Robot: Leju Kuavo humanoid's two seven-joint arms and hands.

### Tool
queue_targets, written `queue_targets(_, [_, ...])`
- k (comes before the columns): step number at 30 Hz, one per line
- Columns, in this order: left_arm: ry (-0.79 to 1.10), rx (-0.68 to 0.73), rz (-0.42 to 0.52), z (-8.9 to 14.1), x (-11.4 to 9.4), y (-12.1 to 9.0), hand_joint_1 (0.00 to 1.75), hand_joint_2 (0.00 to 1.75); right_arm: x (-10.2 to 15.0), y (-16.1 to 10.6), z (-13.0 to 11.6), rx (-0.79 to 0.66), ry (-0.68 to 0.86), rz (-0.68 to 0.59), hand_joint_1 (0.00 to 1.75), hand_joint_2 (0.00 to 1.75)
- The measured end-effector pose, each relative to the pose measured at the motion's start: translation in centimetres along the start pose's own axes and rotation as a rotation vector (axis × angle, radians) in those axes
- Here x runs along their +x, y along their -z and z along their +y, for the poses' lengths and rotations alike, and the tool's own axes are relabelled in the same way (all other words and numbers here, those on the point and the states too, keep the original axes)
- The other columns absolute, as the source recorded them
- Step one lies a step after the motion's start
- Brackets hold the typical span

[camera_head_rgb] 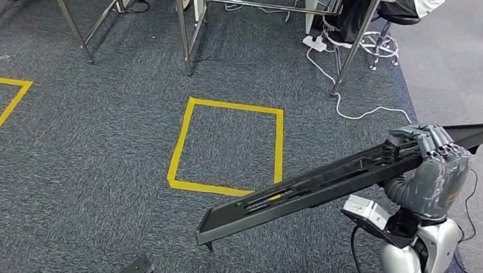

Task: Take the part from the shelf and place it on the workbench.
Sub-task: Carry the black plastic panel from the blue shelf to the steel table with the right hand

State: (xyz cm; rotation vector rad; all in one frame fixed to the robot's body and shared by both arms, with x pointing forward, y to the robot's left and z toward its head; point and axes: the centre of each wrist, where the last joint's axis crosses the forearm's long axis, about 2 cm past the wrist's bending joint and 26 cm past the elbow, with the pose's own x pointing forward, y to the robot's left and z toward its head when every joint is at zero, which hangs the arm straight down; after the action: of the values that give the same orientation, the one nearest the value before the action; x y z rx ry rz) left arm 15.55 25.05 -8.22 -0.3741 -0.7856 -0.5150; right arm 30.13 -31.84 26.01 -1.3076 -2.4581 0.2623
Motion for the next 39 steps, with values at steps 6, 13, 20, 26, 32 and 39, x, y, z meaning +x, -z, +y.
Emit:
queue_targets(6, [0.003, -0.001, -0.003, 0.11, 0.08, 0.02, 0.0, 1.75, -0.01, 0.06, 0.01, -0.002, -0.001, -0.001, 1.75, 1.75])
queue_targets(13, [0.007, -0.008, -0.001, 0.01, -0.01, -0.01, 0.0, 1.75, -0.07, -0.02, 0.06, -0.002, -0.003, 0.002, 1.75, 1.75])
queue_targets(20, [0.01, -0.009, -0.011, 0.14, 0.22, 0.09, 0.0, 1.75, -0.08, 0.16, 0.09, -0.007, -0.004, -0.001, 1.75, 1.75])
queue_targets(26, [0.008, -0.013, -0.009, -0.06, 0.06, 0.05, 0.0, 1.75, -0.06, 0.25, 0.1, -0.01, -0.004, -0.004, 1.75, 1.75])
queue_targets(32, [0.006, -0.013, -0.003, -0.1, -0.2, -0.09, 0.0, 1.75, -0.08, 0.28, 0.13, -0.01, -0.004, -0.004, 1.75, 1.75])
queue_targets(39, [0.01, -0.005, -0.012, 0.23, 0.14, 0.01, 0.0, 1.75, -0.04, 0.13, 0.11, -0.011, -0.006, -0.004, 1.75, 1.75])
